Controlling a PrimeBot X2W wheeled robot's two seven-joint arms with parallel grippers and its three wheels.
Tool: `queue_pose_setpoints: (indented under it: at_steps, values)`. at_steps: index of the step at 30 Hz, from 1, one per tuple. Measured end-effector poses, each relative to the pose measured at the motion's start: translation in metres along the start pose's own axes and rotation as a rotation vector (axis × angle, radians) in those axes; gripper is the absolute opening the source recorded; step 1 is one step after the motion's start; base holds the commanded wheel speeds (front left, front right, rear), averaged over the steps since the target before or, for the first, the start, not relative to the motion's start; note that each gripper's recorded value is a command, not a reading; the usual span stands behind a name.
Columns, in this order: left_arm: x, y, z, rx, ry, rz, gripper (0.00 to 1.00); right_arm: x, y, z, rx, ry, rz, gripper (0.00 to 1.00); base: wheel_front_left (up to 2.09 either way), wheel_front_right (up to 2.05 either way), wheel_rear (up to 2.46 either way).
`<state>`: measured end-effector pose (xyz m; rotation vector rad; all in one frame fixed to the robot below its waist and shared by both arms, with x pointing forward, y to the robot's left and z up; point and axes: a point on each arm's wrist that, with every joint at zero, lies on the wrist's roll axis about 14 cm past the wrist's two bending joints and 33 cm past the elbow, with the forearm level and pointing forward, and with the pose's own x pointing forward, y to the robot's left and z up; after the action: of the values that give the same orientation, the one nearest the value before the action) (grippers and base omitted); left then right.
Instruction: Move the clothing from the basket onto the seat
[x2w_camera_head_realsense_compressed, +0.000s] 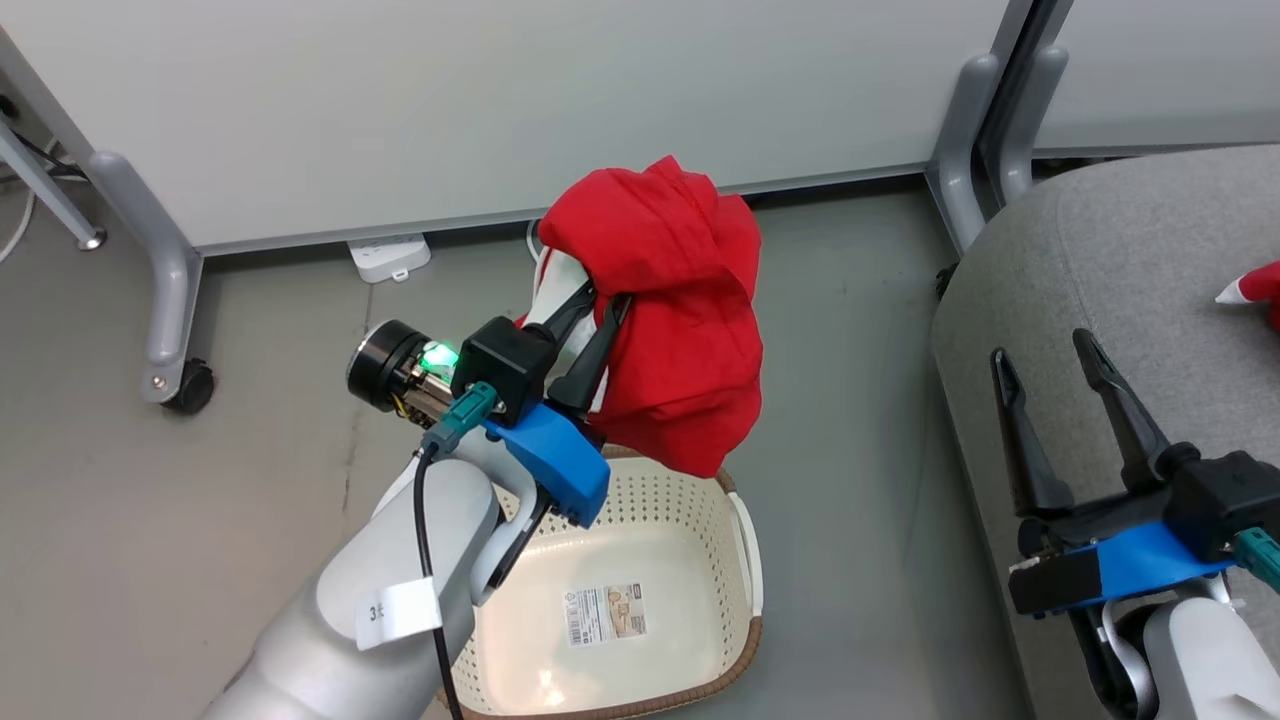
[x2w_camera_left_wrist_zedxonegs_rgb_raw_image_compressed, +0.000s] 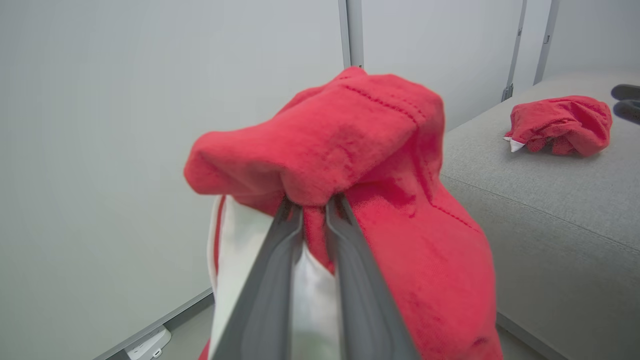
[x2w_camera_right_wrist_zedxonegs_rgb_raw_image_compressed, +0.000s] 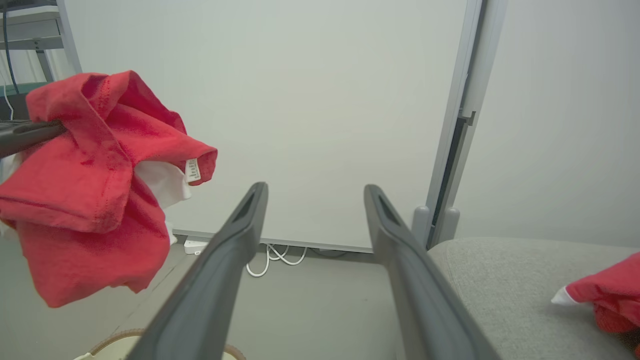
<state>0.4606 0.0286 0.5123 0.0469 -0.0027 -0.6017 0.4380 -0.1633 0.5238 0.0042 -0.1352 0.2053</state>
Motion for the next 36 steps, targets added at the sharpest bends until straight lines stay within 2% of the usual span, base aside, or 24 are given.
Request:
queue_pose_setpoints:
  at_steps: [11,26,36]
  values:
    - [-0.02,-0.017,0.03,0.004,-0.081,0.004,0.0,-0.021,0.011,0.016,0.02,-0.028,0.002,1.0,0.0,0.0,0.0]
    - [-0.033,-0.017,0.034,0.008,-0.092,0.021,0.0,-0.031,0.019,0.014,0.038,-0.018,0.012,1.0,0.0,0.0,0.0]
    - [-0.033,-0.018,0.036,0.013,-0.097,0.019,0.0,-0.031,0.051,0.007,0.088,0.004,0.097,1.0,0.0,0.0,0.0]
